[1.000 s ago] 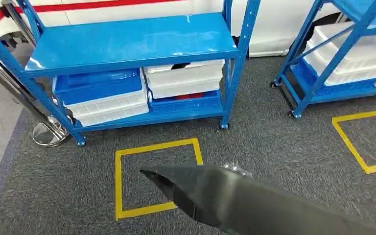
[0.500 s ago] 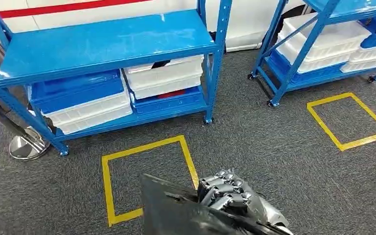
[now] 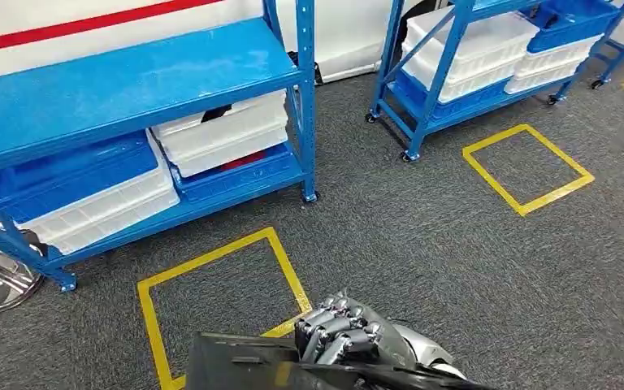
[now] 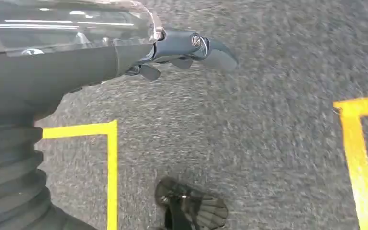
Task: Take the parts from the cabinet and place them on the table.
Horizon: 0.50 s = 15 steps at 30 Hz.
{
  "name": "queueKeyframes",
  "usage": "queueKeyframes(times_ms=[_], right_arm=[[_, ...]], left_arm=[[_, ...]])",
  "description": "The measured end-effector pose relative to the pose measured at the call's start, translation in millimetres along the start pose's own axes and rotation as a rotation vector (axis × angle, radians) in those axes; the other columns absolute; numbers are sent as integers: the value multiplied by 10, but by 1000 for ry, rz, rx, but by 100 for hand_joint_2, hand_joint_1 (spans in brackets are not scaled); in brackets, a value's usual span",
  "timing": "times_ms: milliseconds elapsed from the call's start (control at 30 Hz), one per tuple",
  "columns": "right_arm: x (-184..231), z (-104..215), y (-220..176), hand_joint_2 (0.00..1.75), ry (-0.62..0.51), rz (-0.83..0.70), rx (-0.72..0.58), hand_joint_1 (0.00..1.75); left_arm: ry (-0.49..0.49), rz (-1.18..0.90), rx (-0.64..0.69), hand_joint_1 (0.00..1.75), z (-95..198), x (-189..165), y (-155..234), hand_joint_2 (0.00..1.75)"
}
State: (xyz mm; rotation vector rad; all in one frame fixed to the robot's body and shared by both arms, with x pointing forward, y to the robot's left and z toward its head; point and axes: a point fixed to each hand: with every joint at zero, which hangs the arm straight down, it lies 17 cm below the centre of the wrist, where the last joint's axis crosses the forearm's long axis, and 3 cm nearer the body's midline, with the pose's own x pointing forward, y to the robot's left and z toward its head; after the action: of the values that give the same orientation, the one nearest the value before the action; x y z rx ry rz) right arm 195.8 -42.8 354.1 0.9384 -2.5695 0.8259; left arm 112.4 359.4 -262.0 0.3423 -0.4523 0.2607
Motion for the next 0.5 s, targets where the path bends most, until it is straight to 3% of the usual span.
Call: queueKeyframes(times_ms=[233,500], right_arm=[[-193,32,-172,175,38,51,-6,175],[-685,184,-207,175,174,99,24,175]], left_arm=[[-34,-9,-22,0,-27,136,-30,175],[-97,-53,-88,0,-36,308,-118,175]])
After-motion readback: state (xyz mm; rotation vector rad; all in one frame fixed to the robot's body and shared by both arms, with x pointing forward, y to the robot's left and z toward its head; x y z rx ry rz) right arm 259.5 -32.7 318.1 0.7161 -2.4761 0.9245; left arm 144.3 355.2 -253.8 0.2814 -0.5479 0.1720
